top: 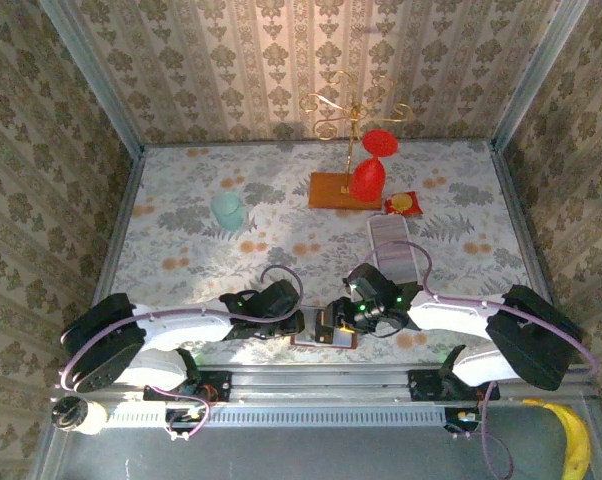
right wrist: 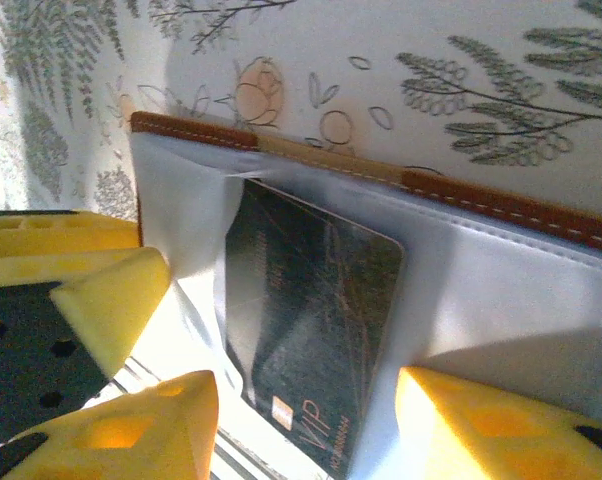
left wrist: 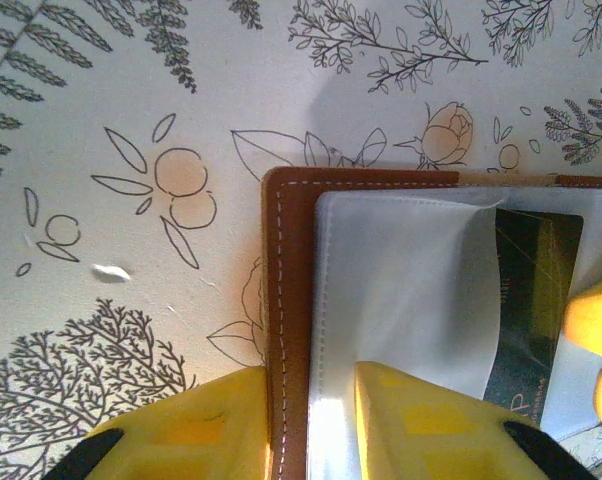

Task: Put the credit cards into the card holder
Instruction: Insert the credit card into the card slot.

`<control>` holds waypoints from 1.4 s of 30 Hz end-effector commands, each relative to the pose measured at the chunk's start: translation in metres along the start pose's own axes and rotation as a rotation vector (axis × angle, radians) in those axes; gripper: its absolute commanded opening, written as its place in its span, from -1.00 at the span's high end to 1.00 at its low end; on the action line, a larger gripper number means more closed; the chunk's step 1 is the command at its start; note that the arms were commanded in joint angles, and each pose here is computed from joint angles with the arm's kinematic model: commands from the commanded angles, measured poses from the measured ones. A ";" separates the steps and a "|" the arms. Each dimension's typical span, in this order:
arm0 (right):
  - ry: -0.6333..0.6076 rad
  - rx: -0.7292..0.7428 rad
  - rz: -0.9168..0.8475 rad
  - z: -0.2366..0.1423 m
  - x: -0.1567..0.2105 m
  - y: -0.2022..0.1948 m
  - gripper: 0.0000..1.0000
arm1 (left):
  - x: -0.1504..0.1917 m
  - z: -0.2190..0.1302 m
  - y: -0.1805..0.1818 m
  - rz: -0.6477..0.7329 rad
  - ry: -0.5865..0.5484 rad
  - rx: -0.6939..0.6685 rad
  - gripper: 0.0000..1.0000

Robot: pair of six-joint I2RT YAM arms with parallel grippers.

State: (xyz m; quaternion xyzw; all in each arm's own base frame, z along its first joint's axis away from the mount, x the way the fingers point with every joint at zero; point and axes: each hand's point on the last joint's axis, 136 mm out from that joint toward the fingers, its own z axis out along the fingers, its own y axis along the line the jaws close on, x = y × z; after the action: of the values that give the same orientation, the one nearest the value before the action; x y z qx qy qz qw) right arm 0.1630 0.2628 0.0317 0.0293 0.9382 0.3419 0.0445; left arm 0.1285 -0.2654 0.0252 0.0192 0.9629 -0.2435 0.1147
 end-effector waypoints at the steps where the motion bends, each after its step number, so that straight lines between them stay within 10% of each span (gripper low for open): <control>1: -0.005 0.065 -0.013 -0.002 0.002 -0.007 0.11 | 0.006 0.002 0.008 0.006 0.007 -0.030 0.45; 12: 0.045 0.092 -0.042 0.022 0.008 0.002 0.65 | 0.006 0.003 0.006 0.006 0.010 -0.020 0.40; 31: -0.052 0.167 -0.082 -0.004 0.002 -0.002 0.35 | 0.002 -0.008 0.003 -0.007 -0.029 0.016 0.21; 42: -0.001 0.234 -0.094 0.011 0.009 -0.013 0.91 | 0.005 -0.006 0.009 -0.020 -0.023 0.007 0.42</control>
State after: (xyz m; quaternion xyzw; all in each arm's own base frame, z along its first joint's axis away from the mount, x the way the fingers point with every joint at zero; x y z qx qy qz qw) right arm 0.1581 0.2648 0.0250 -0.0028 0.9637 0.2593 0.0641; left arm 0.1264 -0.2611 0.0299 0.0135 0.9586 -0.2561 0.1240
